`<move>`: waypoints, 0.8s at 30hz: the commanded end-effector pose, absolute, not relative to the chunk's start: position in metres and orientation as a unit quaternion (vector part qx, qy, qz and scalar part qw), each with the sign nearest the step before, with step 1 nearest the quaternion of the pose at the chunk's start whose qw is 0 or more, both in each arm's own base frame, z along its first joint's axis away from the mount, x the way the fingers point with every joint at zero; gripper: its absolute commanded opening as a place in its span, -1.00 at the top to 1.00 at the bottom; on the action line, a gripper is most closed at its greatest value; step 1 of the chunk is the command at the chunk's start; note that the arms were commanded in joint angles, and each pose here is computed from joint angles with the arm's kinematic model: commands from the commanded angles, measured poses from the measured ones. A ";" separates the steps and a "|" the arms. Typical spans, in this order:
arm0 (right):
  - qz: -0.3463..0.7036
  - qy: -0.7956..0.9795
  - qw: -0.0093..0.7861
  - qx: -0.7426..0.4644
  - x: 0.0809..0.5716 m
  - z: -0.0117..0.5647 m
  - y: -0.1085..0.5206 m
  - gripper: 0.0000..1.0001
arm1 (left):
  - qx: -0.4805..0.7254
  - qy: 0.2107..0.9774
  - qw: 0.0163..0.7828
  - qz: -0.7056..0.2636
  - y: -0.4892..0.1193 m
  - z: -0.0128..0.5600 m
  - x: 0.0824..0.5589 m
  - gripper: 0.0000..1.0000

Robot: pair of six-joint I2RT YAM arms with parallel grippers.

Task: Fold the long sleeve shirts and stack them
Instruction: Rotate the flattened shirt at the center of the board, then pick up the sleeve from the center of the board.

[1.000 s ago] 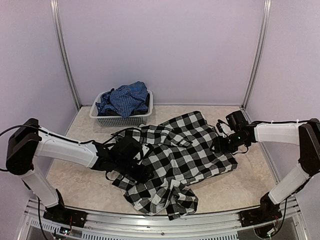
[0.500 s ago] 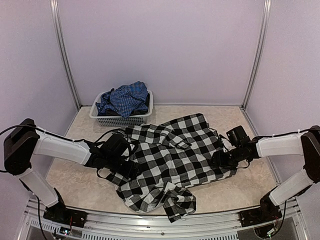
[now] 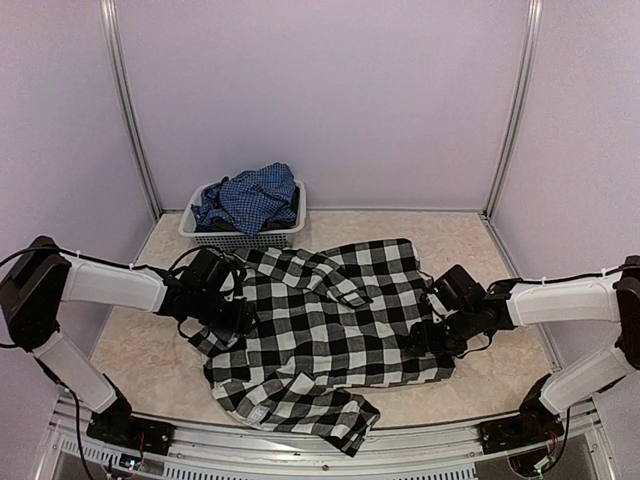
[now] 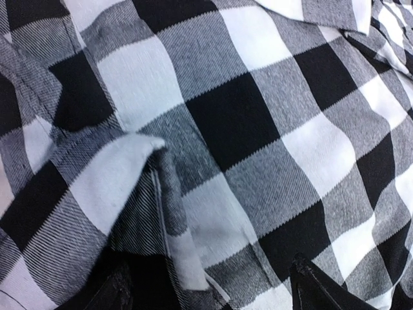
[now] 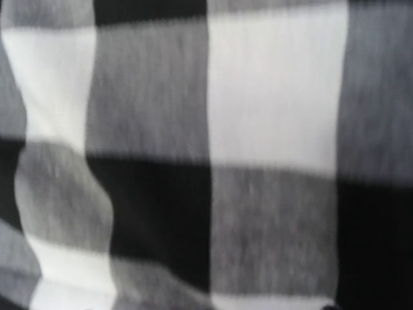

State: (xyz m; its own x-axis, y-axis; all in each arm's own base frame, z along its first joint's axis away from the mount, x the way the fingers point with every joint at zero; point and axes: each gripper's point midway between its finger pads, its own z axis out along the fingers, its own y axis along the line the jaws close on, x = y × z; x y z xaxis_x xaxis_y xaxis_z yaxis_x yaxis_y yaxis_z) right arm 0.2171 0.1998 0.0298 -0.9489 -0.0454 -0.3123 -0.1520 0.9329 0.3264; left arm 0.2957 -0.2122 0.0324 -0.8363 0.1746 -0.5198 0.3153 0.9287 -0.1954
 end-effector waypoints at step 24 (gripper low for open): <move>0.207 0.933 0.256 -0.144 0.268 0.114 0.217 -0.47 | 0.605 0.680 0.293 -0.294 -0.402 0.135 0.075 -0.81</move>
State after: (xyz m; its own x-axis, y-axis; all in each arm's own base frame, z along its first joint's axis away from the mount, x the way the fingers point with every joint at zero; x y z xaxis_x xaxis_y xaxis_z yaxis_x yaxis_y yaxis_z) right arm 0.2597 0.2172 0.1092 -0.8302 -0.1607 -0.5338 -0.3645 0.8810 0.3016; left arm 0.0929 -0.3882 0.1594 -0.1952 0.5394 -0.8191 0.9743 0.2025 -0.0989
